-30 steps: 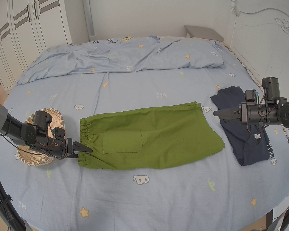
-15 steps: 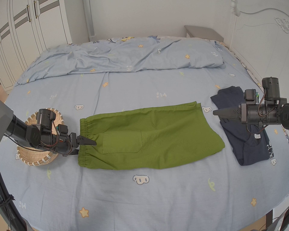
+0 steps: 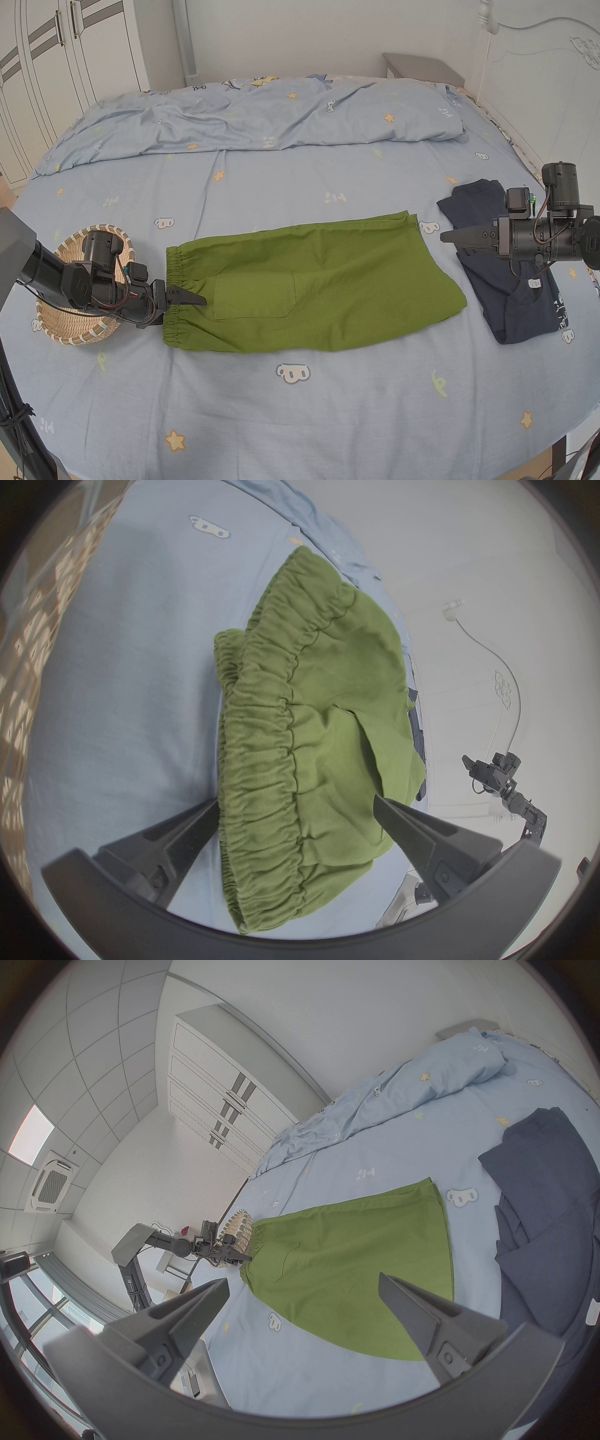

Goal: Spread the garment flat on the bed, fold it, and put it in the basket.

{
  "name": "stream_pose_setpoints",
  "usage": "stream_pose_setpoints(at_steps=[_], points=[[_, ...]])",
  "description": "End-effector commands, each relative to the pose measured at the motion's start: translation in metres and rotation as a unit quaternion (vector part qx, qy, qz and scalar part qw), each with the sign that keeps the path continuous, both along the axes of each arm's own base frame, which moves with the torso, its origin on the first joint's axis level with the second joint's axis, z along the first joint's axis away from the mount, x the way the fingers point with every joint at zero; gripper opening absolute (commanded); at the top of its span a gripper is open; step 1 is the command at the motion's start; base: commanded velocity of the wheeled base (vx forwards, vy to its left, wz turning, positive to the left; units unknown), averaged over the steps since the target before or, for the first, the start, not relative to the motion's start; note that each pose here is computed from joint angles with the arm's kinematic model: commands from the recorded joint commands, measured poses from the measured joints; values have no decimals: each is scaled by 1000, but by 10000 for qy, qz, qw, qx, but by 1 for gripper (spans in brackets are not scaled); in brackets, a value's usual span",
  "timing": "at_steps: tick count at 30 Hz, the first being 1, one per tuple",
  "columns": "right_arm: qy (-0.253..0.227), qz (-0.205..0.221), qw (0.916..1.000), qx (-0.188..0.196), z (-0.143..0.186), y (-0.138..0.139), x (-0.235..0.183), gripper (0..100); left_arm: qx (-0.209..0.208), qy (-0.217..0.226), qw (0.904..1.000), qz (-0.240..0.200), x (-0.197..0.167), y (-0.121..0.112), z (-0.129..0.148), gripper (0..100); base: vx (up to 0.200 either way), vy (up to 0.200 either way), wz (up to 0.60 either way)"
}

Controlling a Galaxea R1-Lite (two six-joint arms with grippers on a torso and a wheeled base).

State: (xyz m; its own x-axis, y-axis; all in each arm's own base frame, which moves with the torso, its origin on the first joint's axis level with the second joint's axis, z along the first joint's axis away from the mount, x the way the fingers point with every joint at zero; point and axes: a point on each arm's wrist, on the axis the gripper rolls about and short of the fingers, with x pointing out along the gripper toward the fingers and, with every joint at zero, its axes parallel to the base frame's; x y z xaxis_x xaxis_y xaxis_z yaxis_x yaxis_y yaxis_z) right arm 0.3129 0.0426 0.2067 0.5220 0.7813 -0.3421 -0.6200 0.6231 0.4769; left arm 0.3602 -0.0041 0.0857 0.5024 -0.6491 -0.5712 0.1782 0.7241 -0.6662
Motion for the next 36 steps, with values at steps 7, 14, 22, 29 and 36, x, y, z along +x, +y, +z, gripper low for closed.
stream_pose_setpoints(at_steps=[7, 14, 22, 29, 36], points=[[37, 10, 10000, -2, -3, 1, 2, 100, -180, 235, 9993, 233, 9, 4, -6, 100, 0, 0, 0], [37, 3, 10000, -2, -3, 0, 2, 100, -436, 274, 9986, 115, 11, 6, -6, 0, 0, 0, 0], [189, -12, 9998, -19, -13, 0, 8, 100, -439, 187, 9987, 175, 10, 11, 0, 0, 0, 0, 0], [509, -230, 9984, -98, -35, -8, 25, 100, -431, 2, 9989, 183, 3, 12, 17, 0, 0, 0, 0], [1008, -568, 9932, -106, -77, -32, 60, 100, -429, -115, 9989, 166, -2, 11, 28, 0, 0, 0, 0]])
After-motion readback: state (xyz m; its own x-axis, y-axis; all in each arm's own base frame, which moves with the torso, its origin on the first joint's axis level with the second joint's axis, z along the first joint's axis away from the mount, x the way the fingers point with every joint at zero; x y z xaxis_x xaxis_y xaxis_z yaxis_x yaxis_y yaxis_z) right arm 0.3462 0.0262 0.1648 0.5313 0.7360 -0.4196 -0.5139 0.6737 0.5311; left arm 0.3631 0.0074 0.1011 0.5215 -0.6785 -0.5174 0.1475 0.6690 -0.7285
